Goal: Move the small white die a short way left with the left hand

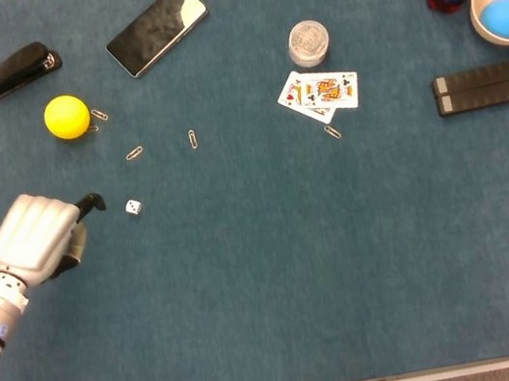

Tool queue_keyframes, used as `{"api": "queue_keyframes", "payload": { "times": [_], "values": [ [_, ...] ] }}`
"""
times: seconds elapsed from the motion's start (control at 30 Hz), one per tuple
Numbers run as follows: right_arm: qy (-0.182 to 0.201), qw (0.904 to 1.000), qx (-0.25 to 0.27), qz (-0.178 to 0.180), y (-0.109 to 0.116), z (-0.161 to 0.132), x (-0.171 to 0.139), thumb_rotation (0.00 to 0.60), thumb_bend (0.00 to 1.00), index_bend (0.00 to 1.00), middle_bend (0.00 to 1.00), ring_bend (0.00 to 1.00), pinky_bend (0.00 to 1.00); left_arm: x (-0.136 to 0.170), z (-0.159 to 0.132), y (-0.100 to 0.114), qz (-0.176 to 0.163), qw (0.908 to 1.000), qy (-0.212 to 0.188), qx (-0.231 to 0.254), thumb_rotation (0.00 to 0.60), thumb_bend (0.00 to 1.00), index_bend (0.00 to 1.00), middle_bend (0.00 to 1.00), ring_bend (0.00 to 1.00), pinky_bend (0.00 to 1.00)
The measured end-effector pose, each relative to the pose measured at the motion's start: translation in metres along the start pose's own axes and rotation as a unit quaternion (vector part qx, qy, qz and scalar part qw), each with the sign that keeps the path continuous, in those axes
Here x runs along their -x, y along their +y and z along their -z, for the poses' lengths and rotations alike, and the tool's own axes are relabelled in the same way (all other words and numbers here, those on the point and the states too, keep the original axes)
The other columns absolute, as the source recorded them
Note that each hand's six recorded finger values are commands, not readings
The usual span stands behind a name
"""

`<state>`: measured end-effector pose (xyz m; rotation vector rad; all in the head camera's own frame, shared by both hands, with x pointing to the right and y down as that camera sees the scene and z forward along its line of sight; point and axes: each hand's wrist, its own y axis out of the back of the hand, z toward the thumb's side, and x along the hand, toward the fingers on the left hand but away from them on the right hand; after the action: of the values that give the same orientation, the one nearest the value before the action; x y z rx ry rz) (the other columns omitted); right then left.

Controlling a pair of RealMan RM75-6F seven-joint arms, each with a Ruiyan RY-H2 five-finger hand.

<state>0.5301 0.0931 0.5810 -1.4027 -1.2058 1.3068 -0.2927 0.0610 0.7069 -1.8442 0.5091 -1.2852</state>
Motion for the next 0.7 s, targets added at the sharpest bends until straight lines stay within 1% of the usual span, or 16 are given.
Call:
{"api": "queue_keyframes", "payload": {
  "times": [0.4, 0.57, 0.7],
  "values": [
    [-0.008, 1.0000, 0.002, -0.001, -0.002, 0.007, -0.002, 0.600, 0.27, 0.45, 0.38, 0.23, 0.33, -0.017, -0.022, -0.016, 0.010, 0.9996, -0.023, 0.013, 0.600, 0.73, 0.26, 1.00, 1.00, 0.94],
    [-0.009, 0.9999, 0.004, -0.003, -0.003, 0.010, -0.002, 0.600, 0.27, 0.45, 0.38, 0.23, 0.33, -0.027, -0.036, -0.024, 0.021, 0.9991, -0.034, 0.017, 0.600, 0.73, 0.25, 1.00, 1.00, 0.94],
    [-0.013, 0.9999, 0.004, -0.001, -0.003, 0.014, -0.002, 0.600, 0.27, 0.45, 0.38, 0.23, 0.33, -0.034, -0.039, -0.032, 0.032, 0.9987, -0.033, 0.018, 0.600, 0.73, 0.25, 1.00, 1.00, 0.94]
  ]
}}
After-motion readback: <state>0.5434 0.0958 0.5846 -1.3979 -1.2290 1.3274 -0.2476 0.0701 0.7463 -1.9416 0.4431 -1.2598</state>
